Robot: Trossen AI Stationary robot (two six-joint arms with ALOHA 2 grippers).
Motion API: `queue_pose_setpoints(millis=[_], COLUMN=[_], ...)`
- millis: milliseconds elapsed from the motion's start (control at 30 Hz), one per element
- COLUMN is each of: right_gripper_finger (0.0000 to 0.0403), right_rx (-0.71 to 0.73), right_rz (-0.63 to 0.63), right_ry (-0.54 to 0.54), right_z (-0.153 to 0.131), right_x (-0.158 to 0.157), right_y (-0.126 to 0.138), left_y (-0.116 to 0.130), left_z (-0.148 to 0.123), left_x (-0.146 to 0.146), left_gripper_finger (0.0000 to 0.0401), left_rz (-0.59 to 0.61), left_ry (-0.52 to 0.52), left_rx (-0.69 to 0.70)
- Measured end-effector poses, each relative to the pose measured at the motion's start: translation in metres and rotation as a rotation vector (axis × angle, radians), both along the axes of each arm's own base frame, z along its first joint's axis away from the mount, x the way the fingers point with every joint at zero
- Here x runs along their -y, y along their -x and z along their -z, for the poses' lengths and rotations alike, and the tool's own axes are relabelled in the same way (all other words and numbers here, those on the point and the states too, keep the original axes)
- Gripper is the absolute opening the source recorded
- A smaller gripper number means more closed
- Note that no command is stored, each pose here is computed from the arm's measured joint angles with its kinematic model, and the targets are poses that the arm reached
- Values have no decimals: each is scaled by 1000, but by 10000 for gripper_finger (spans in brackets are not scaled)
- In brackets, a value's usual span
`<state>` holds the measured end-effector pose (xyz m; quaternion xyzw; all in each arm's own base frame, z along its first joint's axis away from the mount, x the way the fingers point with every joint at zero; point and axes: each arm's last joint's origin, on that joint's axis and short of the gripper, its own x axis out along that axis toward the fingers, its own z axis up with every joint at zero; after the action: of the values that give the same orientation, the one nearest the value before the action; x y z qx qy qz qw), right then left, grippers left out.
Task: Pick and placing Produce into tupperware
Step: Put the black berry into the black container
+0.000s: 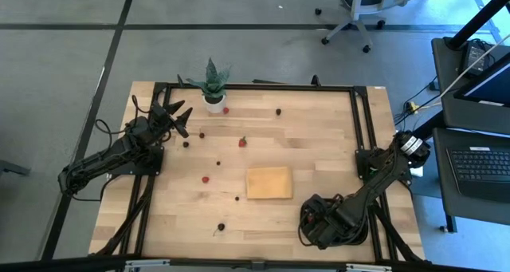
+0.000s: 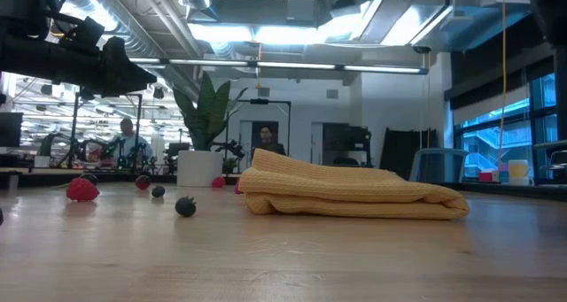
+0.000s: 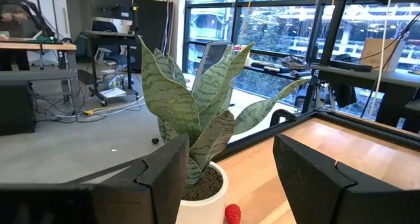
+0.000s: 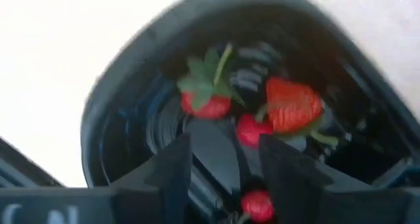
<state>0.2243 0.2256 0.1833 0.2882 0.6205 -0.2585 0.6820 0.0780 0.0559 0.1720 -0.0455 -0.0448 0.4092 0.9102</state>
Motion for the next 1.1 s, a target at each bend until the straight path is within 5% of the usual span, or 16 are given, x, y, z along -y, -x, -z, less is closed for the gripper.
queue_pose_setpoints(millis=[200,400,600,833,1100], right_gripper_finger=[210,213,213,213,213], right_rx=[-51,-78,71,299,279], right_rz=[31,134,76,-15,-26], right_ry=[-37,148,232,425,544], right_z=[-18,-52,-71,-77,-60], right_x=[15,75,138,213,299], right_y=[1,-1,-29,-75,-98], left_y=[0,0,0,0,0], left_z=[0,0,0,0,0], left_x=[0,0,0,0,0], left_gripper_finger=[215,215,215,215,215], left_rz=[0,0,1,0,1], left_ry=[0,-1,-2,-2,-1], left_rx=[0,-2,-2,-2,-2])
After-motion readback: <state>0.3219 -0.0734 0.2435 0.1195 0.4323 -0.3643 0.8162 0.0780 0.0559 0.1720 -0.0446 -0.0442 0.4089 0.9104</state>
